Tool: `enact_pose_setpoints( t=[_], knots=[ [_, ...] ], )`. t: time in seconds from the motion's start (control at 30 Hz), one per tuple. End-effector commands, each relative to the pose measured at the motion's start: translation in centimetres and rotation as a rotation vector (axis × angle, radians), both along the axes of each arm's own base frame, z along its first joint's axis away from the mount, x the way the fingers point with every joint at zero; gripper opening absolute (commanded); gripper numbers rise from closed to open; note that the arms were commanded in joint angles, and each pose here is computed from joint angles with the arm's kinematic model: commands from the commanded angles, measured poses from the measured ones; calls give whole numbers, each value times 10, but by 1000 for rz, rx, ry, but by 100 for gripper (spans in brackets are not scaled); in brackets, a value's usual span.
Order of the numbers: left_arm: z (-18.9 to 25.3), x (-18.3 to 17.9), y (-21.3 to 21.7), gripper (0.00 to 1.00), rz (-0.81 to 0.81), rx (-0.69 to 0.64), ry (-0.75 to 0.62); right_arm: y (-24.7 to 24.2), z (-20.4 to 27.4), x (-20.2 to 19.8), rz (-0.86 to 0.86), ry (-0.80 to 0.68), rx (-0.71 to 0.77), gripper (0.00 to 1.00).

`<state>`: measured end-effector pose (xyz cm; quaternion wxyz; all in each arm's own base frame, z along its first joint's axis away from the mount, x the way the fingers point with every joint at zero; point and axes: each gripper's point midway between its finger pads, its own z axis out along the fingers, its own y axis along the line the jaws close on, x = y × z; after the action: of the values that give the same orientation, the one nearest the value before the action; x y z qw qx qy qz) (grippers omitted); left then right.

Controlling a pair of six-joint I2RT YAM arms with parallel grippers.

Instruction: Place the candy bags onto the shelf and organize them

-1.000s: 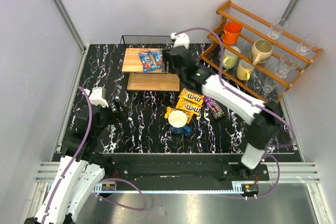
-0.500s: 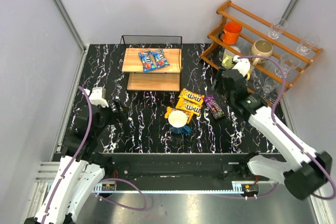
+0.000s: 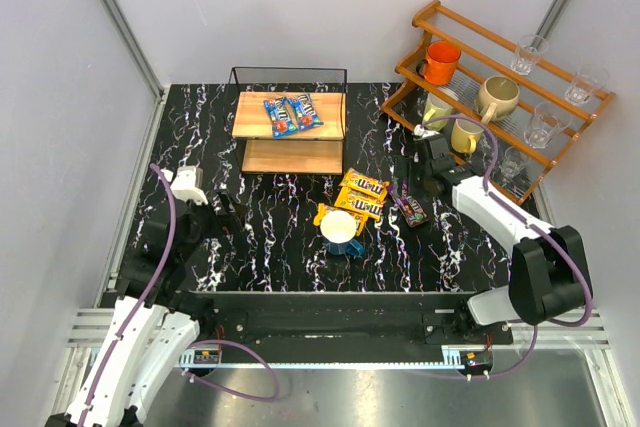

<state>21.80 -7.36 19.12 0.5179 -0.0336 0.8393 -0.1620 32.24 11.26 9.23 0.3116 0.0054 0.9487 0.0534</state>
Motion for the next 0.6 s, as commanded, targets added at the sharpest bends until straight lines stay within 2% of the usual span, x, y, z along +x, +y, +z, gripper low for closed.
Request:
enact_pose_setpoints(
  t=[0.0,0.2,0.57],
  knots=[
    [20,6,-6,99,-28,-19,-65,-3,15,25,86,-141,56,89],
    [19,7,-7,99,-31,-18,-61,-20,-12,36,83,-79,52,89],
    [19,7,-8,99,-34,-18,-59,-8,-49,36,129,51,140,89]
  ],
)
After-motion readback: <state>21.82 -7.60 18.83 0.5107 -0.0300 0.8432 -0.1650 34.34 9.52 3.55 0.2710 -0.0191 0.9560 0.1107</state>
